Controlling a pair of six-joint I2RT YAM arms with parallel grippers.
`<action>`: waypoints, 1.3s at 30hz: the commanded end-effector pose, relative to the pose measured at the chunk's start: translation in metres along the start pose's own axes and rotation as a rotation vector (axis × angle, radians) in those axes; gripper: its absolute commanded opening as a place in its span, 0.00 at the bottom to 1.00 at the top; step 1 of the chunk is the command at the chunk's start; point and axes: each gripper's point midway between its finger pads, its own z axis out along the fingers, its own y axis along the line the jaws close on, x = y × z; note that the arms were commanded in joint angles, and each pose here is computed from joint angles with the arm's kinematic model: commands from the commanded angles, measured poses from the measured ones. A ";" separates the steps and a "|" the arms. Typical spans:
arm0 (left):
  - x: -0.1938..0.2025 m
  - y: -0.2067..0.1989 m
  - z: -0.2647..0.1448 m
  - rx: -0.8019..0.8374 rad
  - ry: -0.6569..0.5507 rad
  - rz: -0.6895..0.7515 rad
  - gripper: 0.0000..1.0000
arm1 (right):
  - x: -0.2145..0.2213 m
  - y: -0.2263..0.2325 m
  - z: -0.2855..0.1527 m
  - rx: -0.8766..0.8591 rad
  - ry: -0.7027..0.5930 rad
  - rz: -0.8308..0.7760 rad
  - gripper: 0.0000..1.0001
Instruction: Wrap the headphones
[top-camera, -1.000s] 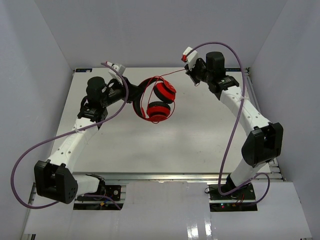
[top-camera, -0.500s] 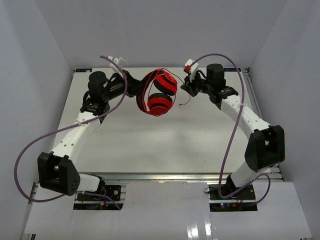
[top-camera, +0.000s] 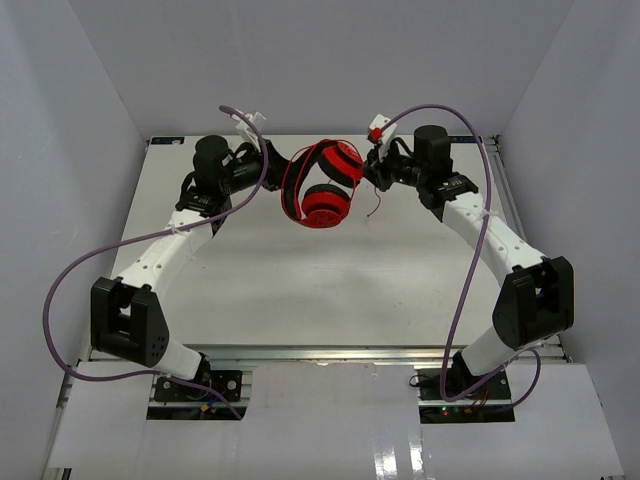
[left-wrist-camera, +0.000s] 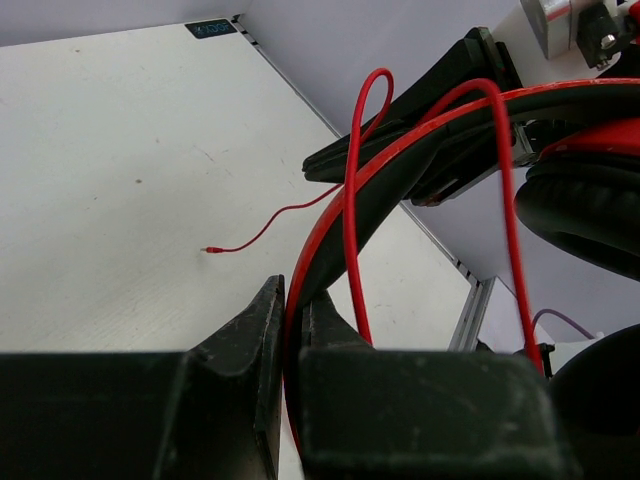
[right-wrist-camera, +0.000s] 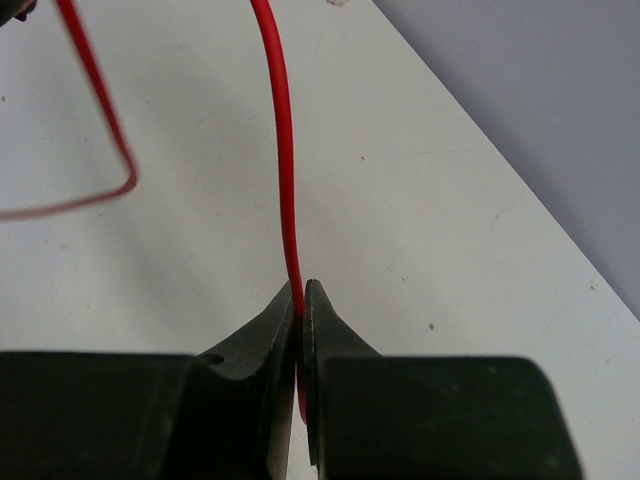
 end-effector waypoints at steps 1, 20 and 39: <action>-0.044 -0.035 -0.010 0.047 -0.082 0.101 0.00 | -0.023 -0.013 -0.010 0.058 -0.067 -0.030 0.08; 0.008 0.043 0.002 -0.228 0.077 0.207 0.00 | -0.171 -0.023 -0.061 -0.143 -0.430 -0.072 0.08; -0.032 0.085 0.022 -0.505 0.042 0.487 0.00 | -0.155 0.038 -0.072 -0.343 -0.381 -0.196 0.08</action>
